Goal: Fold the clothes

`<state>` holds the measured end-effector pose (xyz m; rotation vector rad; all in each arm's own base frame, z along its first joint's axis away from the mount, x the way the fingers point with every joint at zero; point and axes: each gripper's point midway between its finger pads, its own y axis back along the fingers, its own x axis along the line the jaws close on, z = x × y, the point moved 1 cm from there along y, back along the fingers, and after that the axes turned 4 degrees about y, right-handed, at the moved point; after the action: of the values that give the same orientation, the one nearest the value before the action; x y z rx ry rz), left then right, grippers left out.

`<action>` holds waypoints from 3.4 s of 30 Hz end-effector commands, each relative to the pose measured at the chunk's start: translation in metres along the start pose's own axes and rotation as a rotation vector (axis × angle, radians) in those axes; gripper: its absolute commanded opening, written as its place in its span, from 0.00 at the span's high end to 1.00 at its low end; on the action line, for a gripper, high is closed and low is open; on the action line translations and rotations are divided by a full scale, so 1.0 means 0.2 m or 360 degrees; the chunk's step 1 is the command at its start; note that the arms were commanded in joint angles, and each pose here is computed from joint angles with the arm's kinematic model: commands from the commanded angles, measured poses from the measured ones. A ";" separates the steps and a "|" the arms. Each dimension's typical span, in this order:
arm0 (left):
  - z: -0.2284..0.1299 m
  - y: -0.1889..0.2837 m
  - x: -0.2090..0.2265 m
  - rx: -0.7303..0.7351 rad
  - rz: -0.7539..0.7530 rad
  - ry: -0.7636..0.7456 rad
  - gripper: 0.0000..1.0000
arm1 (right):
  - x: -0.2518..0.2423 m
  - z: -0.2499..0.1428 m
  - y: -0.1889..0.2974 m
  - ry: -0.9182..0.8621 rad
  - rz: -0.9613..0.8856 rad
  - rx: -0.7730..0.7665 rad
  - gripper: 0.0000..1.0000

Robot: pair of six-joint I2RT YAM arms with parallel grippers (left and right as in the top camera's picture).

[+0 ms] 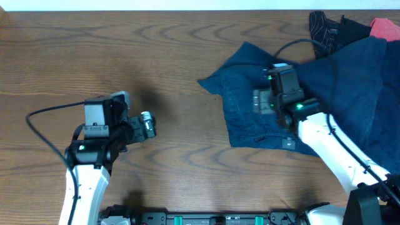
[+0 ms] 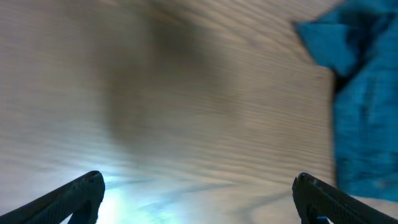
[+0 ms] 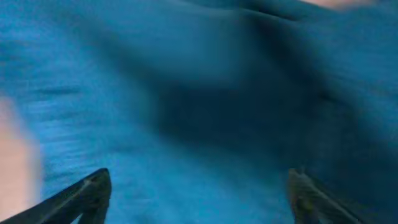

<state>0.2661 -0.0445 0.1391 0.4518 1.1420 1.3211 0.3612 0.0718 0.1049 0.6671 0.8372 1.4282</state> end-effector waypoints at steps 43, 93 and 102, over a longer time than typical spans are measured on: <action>0.21 -0.22 -0.07 0.0061 -0.0143 0.0407 0.94 | -0.53 -0.05 0.25 -0.0316 -0.0433 0.0008 0.05; 0.19 0.05 0.59 -0.0037 0.0749 0.0585 0.89 | 0.42 -0.13 -0.41 -0.0201 0.0668 0.0215 0.99; 0.23 0.04 0.59 -0.0088 0.0732 0.0577 0.50 | -0.18 -0.23 -0.15 -0.0507 -0.0203 0.0325 0.99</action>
<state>0.2849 0.0766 0.1226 0.4403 1.3475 1.8761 0.3365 0.0849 0.0205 1.1175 0.8802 1.3436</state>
